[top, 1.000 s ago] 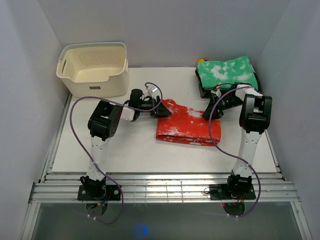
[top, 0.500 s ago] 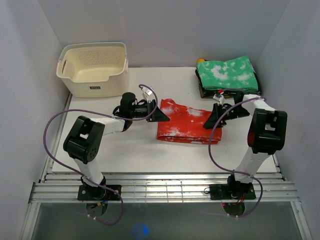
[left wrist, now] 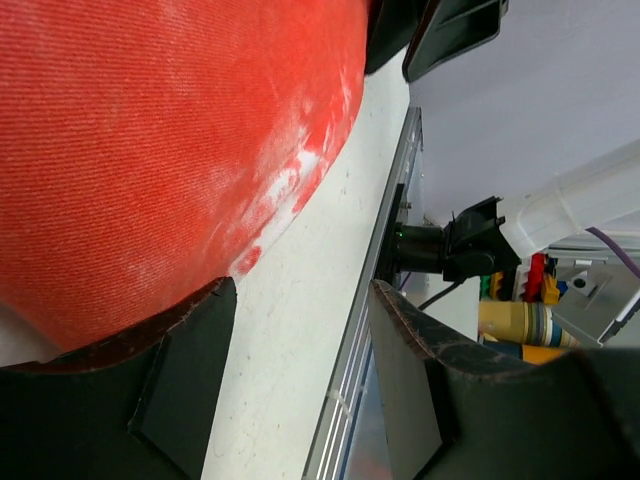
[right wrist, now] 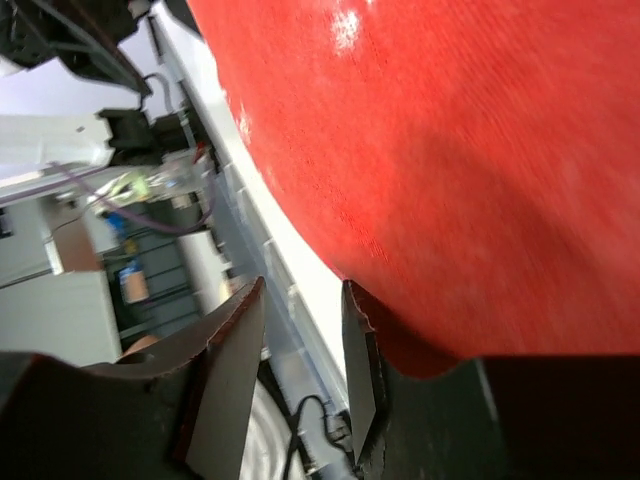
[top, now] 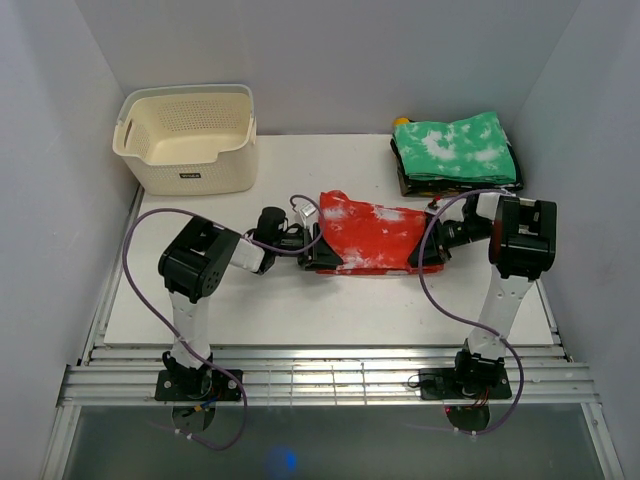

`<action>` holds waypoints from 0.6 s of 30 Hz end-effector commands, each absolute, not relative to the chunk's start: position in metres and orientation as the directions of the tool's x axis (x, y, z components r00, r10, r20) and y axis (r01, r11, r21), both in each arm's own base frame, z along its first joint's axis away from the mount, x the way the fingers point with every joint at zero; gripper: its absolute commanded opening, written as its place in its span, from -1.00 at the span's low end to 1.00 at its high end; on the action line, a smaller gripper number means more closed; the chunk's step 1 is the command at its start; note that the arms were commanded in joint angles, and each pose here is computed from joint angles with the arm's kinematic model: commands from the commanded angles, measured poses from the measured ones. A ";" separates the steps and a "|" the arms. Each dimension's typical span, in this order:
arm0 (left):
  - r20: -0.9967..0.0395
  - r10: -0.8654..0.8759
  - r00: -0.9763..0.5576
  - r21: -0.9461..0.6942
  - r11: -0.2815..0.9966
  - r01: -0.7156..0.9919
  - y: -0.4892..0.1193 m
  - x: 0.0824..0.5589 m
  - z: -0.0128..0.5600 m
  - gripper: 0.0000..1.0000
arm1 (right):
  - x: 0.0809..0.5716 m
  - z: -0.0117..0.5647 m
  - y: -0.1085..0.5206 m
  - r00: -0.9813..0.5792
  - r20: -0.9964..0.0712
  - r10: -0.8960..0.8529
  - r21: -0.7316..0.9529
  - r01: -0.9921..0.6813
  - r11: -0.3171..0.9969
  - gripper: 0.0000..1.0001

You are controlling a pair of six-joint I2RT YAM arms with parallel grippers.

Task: Fold and stack the trousers
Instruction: Neatly place the folded trousers to the corner

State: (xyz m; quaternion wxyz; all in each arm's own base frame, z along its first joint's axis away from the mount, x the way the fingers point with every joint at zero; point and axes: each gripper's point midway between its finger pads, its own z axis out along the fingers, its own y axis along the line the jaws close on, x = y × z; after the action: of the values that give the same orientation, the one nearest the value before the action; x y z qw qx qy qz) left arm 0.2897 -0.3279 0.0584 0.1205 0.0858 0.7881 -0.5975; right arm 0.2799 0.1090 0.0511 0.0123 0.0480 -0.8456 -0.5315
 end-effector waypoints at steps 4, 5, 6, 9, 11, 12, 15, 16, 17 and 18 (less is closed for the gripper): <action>-0.374 -0.057 -0.926 -0.898 0.271 0.346 -0.323 0.303 0.092 0.38 | 0.316 0.073 0.084 -0.971 -0.208 -0.120 0.806 -0.240 0.541 -0.10; -0.376 -0.062 -0.925 -0.896 0.278 0.346 -0.322 0.301 0.097 0.41 | 0.313 0.088 0.083 -0.959 -0.255 -0.123 0.785 -0.280 0.553 -0.06; -0.383 -0.062 -0.921 -0.894 0.276 0.353 -0.320 0.298 0.103 0.43 | 0.309 0.094 0.082 -0.956 -0.268 -0.117 0.777 -0.287 0.561 -0.02; -0.431 -0.089 -0.898 -0.869 0.310 0.386 -0.309 0.293 0.123 0.59 | 0.296 0.107 0.066 -0.950 -0.307 -0.060 0.726 -0.274 0.631 0.15; -0.475 -0.099 -0.875 -0.838 0.354 0.415 -0.299 0.292 0.133 0.78 | 0.291 0.109 0.049 -0.946 -0.324 -0.001 0.685 -0.235 0.690 0.29; -0.494 -0.126 -0.861 -0.818 0.403 0.410 -0.294 0.299 0.132 0.82 | 0.295 0.105 0.038 -0.945 -0.325 0.028 0.646 -0.200 0.737 0.32; -0.535 -0.153 -0.831 -0.759 0.519 0.393 -0.278 0.310 0.129 0.87 | 0.300 0.092 0.018 -0.944 -0.317 0.097 0.574 -0.110 0.812 0.83; -0.536 -0.154 -0.830 -0.748 0.544 0.381 -0.275 0.312 0.125 0.89 | 0.300 0.086 0.015 -0.946 -0.303 0.114 0.562 -0.080 0.823 0.96; -0.529 -0.151 -0.835 -0.739 0.566 0.366 -0.271 0.311 0.120 0.90 | 0.297 0.075 0.015 -0.954 -0.269 0.128 0.569 -0.050 0.821 0.97; -0.531 -0.146 -0.835 -0.727 0.585 0.360 -0.269 0.313 0.115 0.91 | 0.298 0.071 0.018 -0.957 -0.243 0.158 0.590 -0.017 0.807 0.95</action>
State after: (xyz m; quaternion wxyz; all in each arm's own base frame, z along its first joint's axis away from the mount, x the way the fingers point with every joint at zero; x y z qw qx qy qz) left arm 0.3054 -0.2878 0.1408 0.2759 0.0846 0.8034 -0.5209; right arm 0.2927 0.0258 0.1015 -0.1671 0.0186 -0.9261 -0.3377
